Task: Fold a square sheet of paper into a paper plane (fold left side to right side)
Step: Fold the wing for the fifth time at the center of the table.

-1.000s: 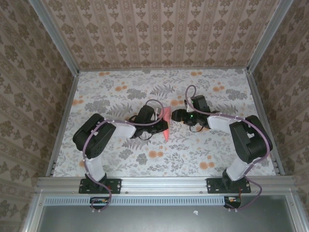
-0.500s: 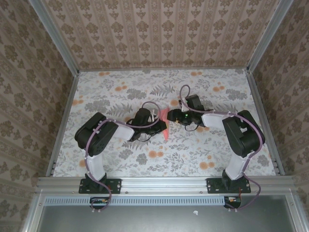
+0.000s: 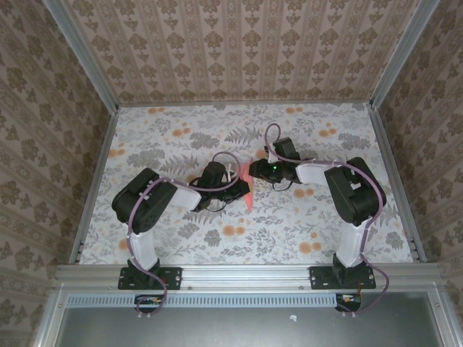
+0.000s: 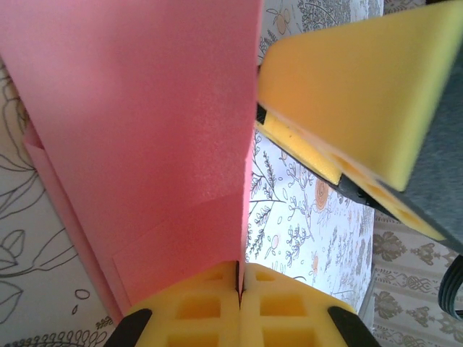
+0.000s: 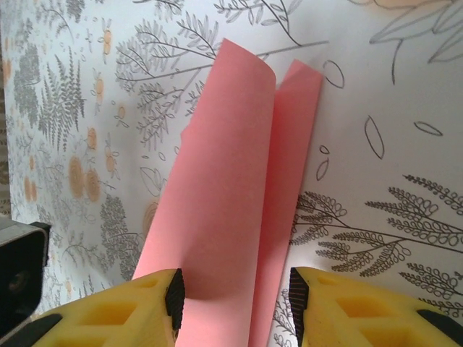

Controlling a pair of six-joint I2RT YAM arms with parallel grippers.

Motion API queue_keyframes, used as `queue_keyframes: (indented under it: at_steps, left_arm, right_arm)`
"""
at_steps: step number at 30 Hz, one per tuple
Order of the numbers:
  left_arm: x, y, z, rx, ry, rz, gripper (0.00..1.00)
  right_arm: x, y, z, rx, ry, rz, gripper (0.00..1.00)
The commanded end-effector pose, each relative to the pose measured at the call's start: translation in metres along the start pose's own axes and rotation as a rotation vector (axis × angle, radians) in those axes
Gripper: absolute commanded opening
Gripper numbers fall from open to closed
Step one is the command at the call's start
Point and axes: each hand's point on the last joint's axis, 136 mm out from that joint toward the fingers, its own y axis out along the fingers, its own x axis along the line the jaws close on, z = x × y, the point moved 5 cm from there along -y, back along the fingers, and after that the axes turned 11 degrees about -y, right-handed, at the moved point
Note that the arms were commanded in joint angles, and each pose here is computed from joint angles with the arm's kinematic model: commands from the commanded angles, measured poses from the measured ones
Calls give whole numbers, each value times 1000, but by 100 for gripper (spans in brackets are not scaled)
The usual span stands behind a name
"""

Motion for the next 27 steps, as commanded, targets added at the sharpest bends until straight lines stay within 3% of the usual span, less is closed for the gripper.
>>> queue_keyframes:
  at_steps: [1, 11, 17, 27]
  left_arm:
    - [2, -2, -3, -6, -9, 3, 0]
    - [1, -2, -3, -2, -4, 1, 11]
    - [-3, -8, -4, -6, 11, 9, 25]
    - [-8, -13, -6, -10, 31, 17, 32]
  right_arm:
    - [-6, 8, 8, 53, 26, 48, 44]
    - [-16, 15, 17, 111, 46, 100, 43]
    - [-19, 16, 18, 120, 51, 112, 42]
    - [-17, 17, 18, 119, 48, 104, 42]
